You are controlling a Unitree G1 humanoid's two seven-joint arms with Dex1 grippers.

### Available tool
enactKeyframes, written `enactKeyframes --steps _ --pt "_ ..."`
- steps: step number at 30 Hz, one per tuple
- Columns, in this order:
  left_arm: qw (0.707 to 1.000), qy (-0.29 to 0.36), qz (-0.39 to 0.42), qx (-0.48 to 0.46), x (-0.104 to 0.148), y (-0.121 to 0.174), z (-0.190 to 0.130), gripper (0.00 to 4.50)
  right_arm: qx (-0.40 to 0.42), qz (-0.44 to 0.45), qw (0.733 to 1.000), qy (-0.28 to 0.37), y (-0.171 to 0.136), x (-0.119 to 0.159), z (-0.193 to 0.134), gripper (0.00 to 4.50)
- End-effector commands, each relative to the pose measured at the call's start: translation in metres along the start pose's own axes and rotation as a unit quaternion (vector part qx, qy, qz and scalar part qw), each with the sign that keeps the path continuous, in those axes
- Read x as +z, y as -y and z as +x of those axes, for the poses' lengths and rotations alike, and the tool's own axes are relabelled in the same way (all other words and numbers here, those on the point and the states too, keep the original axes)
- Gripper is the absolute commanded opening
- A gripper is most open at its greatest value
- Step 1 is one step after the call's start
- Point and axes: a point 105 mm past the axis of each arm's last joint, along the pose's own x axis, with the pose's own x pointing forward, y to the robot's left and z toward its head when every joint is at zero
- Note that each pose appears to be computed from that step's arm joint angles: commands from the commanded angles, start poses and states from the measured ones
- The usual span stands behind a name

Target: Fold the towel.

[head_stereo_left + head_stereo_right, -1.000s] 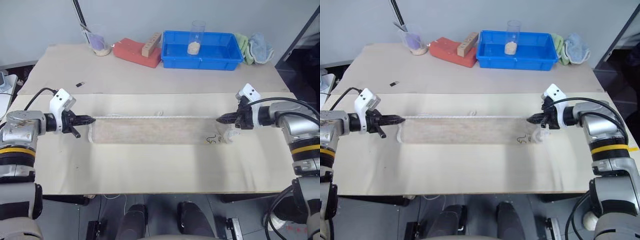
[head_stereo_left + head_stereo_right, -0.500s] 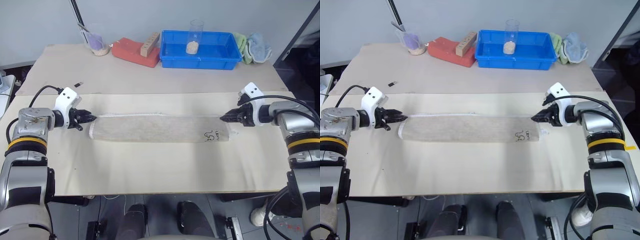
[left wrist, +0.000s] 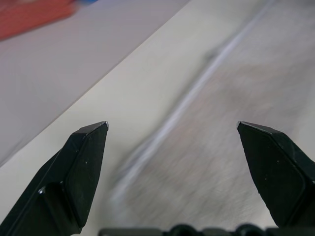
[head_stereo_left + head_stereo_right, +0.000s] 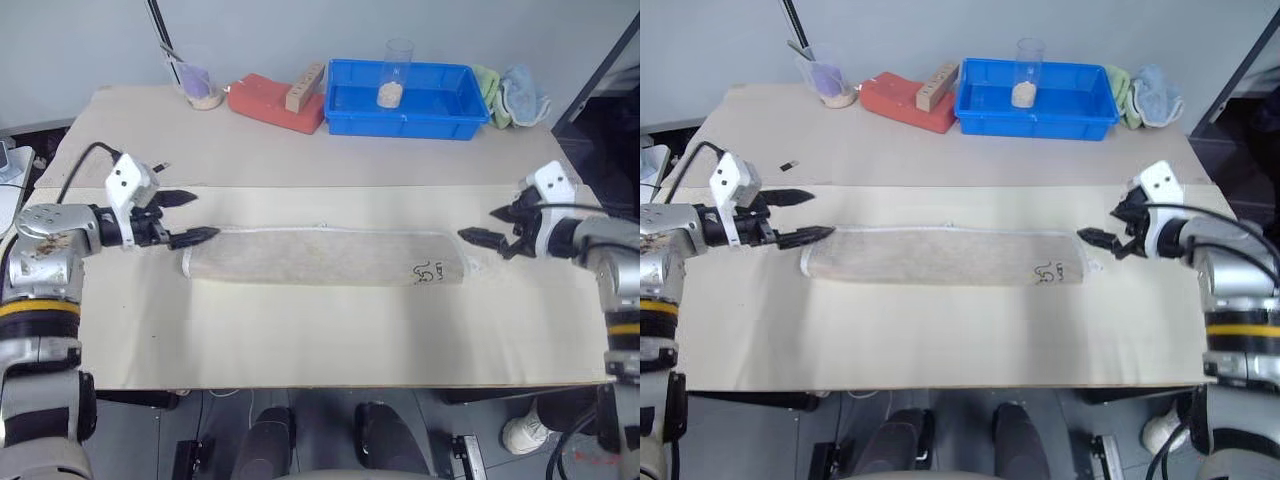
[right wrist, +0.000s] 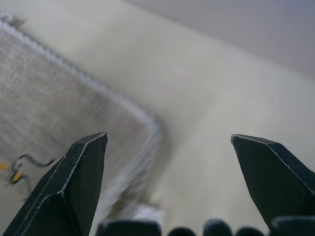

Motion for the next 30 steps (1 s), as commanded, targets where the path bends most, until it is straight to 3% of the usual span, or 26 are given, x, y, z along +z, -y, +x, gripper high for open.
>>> enactKeyframes --steps 1,5,12,17,25,30 --pt "0.998 0.035 0.033 -0.050 0.031 0.028 0.007 4.50 -0.028 0.016 0.999 0.028 -0.004 0.009 -0.010 4.45" --pt "0.986 0.031 0.084 -0.139 0.041 0.070 0.021 4.50 -0.040 0.042 0.998 -0.004 -0.012 -0.021 -0.002 4.45" --pt "0.986 0.023 0.095 -0.138 0.038 0.071 0.025 4.50 -0.044 0.107 0.993 -0.018 -0.019 -0.042 0.012 4.45" --pt "0.985 0.025 0.099 -0.139 0.037 0.072 0.022 4.50 -0.037 0.133 0.990 -0.034 -0.025 -0.050 0.014 2.99" --pt "0.988 0.035 0.095 -0.119 0.038 0.068 0.019 4.50 -0.011 0.120 0.992 -0.025 -0.037 -0.042 0.014 0.21" --pt "0.989 0.040 0.091 -0.111 0.039 0.065 0.017 4.50 0.004 0.129 0.992 -0.011 -0.044 -0.033 0.014 0.05"
